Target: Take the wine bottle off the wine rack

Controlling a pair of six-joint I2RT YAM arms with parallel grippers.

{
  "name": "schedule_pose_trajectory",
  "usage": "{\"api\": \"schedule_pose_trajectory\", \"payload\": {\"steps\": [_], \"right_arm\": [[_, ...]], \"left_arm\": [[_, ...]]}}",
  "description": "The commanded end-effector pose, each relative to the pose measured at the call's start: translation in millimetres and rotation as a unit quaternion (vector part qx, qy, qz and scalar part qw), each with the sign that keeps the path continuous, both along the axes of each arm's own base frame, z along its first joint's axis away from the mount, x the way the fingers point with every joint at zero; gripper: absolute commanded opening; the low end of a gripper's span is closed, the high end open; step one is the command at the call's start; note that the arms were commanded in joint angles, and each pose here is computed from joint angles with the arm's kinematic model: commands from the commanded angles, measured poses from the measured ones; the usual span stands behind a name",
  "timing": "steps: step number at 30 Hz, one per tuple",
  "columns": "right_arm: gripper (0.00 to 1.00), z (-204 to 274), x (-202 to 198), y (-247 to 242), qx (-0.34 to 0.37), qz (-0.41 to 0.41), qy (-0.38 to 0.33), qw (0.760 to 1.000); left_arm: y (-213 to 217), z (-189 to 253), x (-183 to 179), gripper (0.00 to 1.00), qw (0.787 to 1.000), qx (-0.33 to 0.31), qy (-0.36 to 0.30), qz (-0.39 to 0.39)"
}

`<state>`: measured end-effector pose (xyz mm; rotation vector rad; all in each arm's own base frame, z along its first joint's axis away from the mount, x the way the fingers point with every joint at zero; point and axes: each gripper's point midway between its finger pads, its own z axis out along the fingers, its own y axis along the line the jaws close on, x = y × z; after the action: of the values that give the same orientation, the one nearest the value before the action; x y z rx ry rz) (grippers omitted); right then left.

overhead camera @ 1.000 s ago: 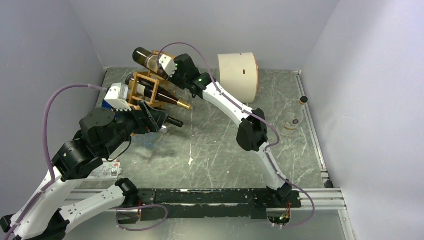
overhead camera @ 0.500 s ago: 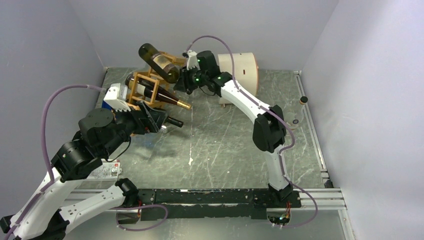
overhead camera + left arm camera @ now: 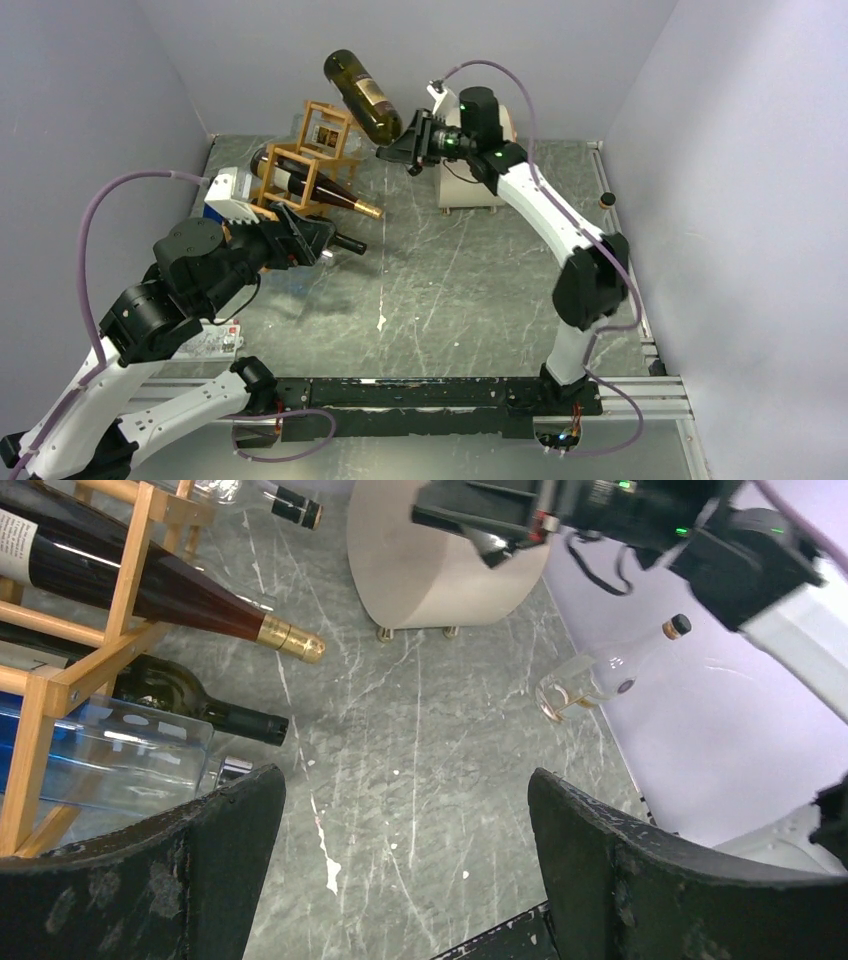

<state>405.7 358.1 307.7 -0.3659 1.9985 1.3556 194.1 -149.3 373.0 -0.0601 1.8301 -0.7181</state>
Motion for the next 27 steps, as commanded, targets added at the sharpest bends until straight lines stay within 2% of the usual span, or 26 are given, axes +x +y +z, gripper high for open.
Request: {"api": "schedule_pose_trajectory", "payload": {"steps": [1,8,13,16,19,22,24,27], "right_arm": [[0.0,64,-60,-21,0.017,0.034,-0.077,0.996],[0.0,16,-129,-101,-0.11,-0.021,-0.029,0.993],[0.0,-10,-180,-147,-0.185,-0.057,0.017,0.981],[0.0,-19,-202,-164,-0.204,-0.068,0.041,0.976],[0.0,-35,-219,-171,-0.229,-0.05,0.069,0.97],[0.0,-51,-226,-178,-0.254,-0.044,0.091,0.962],[0.0,-60,-231,-178,-0.265,-0.027,0.105,0.958],[0.0,-67,-238,-176,-0.267,-0.001,0.113,0.957]], "left_arm": [[-5,12,-2,0.95,1.0,-0.008,-0.018,-0.018],[-38,20,-3,0.95,0.994,0.002,-0.05,-0.101],[-81,18,-11,0.95,0.972,0.021,-0.086,-0.219],[-109,15,-16,0.95,0.941,0.047,-0.134,-0.306],[-133,-1,-23,0.95,0.898,0.087,-0.186,-0.389],[-144,-23,-20,0.95,0.86,0.152,-0.259,-0.412],[-147,-33,-13,0.95,0.837,0.206,-0.309,-0.401],[-158,-45,-11,0.95,0.789,0.27,-0.379,-0.402]]}}
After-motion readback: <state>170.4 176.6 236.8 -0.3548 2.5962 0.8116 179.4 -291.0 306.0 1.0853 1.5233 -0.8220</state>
